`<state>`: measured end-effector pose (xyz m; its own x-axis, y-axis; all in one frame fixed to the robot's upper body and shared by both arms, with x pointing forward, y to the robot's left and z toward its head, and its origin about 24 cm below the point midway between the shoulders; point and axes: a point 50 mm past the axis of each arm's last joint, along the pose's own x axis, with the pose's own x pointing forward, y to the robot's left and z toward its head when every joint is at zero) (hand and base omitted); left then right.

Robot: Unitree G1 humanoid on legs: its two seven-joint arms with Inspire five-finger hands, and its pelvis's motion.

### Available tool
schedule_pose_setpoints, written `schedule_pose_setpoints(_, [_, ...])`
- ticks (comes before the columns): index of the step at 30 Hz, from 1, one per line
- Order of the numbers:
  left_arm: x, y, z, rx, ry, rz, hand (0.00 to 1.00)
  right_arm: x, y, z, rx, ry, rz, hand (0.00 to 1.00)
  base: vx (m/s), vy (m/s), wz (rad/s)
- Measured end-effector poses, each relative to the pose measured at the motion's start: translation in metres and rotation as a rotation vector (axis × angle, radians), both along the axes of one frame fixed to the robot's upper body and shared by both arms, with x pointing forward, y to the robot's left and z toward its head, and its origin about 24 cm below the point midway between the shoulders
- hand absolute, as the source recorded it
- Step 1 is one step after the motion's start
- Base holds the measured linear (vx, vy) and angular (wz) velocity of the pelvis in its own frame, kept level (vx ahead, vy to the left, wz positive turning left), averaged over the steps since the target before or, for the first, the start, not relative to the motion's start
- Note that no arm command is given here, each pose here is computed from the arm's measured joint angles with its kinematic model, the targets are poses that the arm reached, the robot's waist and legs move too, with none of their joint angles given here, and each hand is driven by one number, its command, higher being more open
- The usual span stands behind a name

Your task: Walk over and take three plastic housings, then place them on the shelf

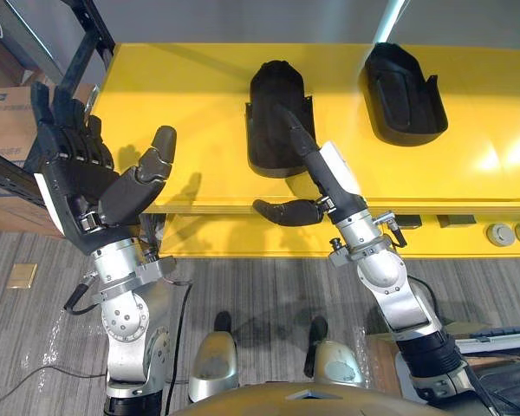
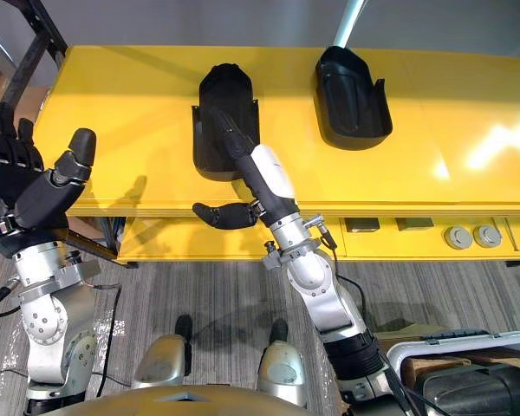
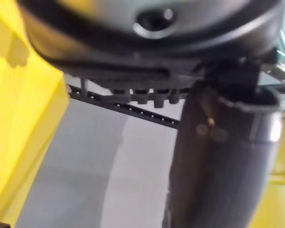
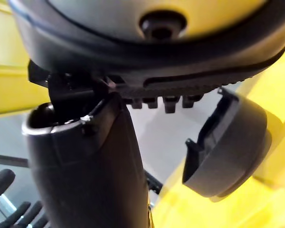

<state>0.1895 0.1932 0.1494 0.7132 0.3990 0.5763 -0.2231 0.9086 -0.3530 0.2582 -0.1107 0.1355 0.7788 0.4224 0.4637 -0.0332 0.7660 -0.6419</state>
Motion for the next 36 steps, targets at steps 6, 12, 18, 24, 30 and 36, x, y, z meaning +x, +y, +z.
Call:
schedule_pose_setpoints(6, [0.000,-0.004,0.000,-0.022,-0.008,-0.021,1.00,0.013,-0.004,0.006,0.049,-0.057,-0.111,1.00,0.00,-0.003,0.02])
schedule_pose_setpoints(12, [0.000,-0.005,0.000,-0.027,-0.009,-0.026,1.00,0.023,-0.006,0.003,0.080,-0.054,-0.185,1.00,0.02,-0.018,0.09])
schedule_pose_setpoints(18, [0.001,-0.007,-0.001,-0.031,-0.012,-0.046,1.00,0.036,-0.004,0.004,0.075,-0.065,-0.236,1.00,0.00,-0.009,0.04])
schedule_pose_setpoints(24, [0.001,-0.010,-0.001,-0.039,-0.016,-0.067,1.00,0.046,-0.001,0.007,0.052,-0.085,-0.258,1.00,-0.03,-0.022,0.07])
schedule_pose_setpoints(30, [0.001,-0.010,-0.001,-0.040,-0.017,-0.071,1.00,0.052,-0.003,0.004,0.052,-0.066,-0.306,1.00,-0.02,-0.016,0.04])
schedule_pose_setpoints(36, [0.001,-0.011,-0.002,-0.048,-0.018,-0.074,1.00,0.060,-0.003,0.009,0.054,-0.078,-0.326,1.00,-0.02,-0.007,0.01])
